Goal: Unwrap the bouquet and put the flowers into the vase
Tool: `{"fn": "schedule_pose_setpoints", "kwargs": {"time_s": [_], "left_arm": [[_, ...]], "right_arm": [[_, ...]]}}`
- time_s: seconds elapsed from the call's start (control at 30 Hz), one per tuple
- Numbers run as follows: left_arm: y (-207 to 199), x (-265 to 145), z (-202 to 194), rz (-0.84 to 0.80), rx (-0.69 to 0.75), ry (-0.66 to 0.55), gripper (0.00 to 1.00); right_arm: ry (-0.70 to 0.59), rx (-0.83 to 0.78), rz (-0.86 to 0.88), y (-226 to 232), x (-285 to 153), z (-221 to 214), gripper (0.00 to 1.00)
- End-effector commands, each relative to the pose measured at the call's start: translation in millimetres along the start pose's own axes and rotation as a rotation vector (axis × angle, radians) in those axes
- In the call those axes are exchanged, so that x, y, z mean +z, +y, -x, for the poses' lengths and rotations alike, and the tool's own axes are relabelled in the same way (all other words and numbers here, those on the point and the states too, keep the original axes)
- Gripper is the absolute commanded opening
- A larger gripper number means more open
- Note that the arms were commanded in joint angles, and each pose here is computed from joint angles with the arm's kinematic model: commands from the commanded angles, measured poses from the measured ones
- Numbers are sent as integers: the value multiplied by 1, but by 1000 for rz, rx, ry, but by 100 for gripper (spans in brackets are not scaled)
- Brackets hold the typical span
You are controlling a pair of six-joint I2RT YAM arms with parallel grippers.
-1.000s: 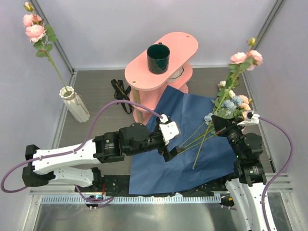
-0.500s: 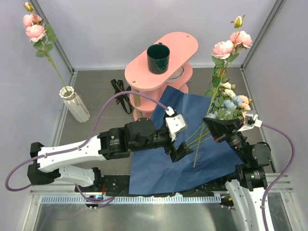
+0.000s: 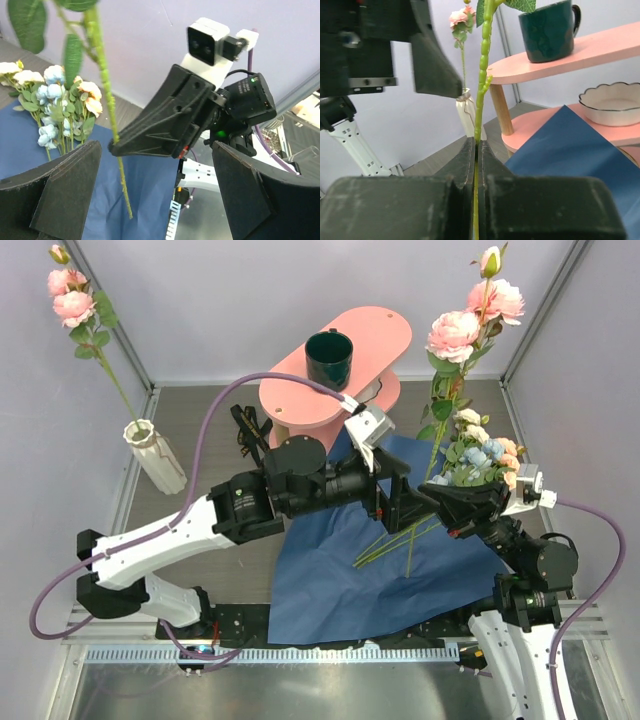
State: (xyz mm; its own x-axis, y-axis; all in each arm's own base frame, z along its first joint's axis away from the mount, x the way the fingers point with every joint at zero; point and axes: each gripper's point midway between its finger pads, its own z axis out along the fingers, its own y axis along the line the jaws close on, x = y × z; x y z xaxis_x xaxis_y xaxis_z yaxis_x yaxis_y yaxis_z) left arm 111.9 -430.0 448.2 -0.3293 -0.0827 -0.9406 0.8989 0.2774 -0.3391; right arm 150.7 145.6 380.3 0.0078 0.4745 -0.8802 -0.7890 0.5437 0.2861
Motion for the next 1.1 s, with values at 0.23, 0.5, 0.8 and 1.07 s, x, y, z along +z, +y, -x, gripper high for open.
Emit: {"fn": "schedule_pose_setpoints", "kwargs": {"time_s": [0.23,0.5,0.8,1.07], "left_arm": [[16,3,32,-138,-212,-59,85],[6,12,30,-210,-193,-23,62],[0,9,36,-237,-181,-48,36],[0,4,44,-231,-166,-77,20]], "right_arm": [[-11,-10,177,37,1,15,1],[28,7,189,36,-2,2,1],[59,13,197,34,-1,-4,1],[75,15,208,34,-1,-8,1]]}}
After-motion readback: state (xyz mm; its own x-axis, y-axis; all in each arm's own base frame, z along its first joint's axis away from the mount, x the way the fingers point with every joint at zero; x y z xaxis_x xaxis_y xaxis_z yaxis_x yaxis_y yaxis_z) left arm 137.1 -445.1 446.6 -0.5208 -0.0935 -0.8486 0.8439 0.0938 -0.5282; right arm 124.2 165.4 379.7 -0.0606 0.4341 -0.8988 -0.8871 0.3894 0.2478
